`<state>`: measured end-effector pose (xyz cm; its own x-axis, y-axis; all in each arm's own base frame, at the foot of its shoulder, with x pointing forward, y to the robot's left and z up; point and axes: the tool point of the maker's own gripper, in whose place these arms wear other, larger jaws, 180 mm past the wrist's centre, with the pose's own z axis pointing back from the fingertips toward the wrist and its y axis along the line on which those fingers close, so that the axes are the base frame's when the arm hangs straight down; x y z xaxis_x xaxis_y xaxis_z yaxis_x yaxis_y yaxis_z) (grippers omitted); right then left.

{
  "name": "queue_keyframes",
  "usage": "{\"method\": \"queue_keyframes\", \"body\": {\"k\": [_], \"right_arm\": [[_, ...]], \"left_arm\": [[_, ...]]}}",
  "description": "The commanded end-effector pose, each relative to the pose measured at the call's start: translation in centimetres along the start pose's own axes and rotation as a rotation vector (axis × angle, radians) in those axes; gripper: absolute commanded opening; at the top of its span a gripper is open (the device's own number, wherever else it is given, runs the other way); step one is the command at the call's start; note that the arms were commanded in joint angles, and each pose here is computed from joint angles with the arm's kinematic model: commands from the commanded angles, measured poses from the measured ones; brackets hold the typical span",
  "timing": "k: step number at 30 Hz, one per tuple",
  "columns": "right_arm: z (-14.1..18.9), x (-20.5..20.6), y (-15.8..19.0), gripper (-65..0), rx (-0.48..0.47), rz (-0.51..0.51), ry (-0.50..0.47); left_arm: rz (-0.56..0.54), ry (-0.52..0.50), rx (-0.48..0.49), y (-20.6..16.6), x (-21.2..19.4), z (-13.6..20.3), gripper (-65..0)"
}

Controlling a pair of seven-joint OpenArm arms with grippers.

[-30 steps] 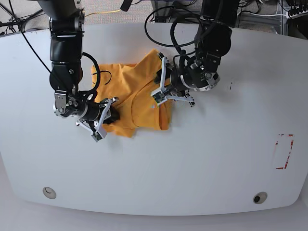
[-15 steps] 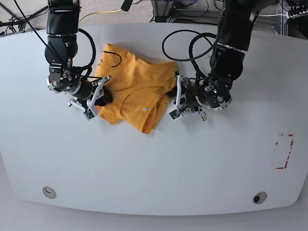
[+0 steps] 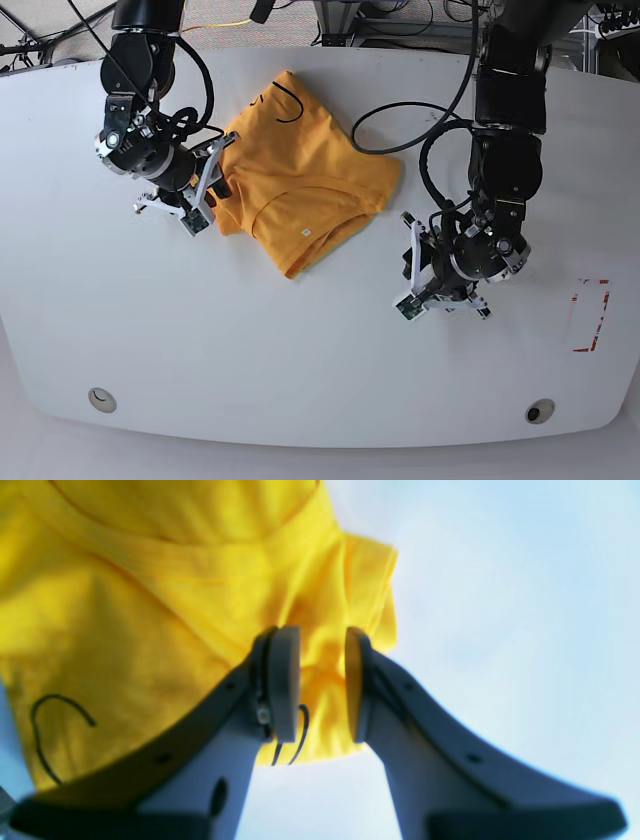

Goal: Fold the T-shirt properly
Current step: 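Grasp the folded shirt with both grippers and flatten it, then grasp the folded shirt with the left gripper and drag it toward the red rectangle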

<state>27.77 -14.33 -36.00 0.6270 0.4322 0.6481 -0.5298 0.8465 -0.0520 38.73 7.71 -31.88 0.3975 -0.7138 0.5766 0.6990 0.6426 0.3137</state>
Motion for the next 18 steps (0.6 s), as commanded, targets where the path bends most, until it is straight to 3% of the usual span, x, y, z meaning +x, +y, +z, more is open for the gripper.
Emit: {"method": "queue_keyframes", "body": {"k": [1,4,9,13,18], "right_arm": [[1.2,0.6,-1.5,-50.4,-0.046,-0.002,-0.031],[1.4,0.1,-2.3,-50.4,-0.064,0.000,-0.014],[0.1,-2.4,-2.9,-50.4,-0.038,-0.042,0.053],[-1.1,-3.3,-3.0,-50.4,-0.012,-0.085,0.041],[-1.8,-4.5,-2.3,-50.4,0.012,-0.113,0.070]], "left_arm": [[-0.017,-0.082,0.022,-0.6,2.4,1.8,-47.4],[-0.006,-0.128,0.005,-3.1,3.1,2.7,-47.4],[0.048,-0.125,-0.093,-8.5,1.7,2.6,-47.2],[0.033,-0.096,-0.195,-13.1,0.5,2.2,-47.2],[0.017,-0.040,-0.267,-15.8,-1.0,1.2,-47.2]]}}
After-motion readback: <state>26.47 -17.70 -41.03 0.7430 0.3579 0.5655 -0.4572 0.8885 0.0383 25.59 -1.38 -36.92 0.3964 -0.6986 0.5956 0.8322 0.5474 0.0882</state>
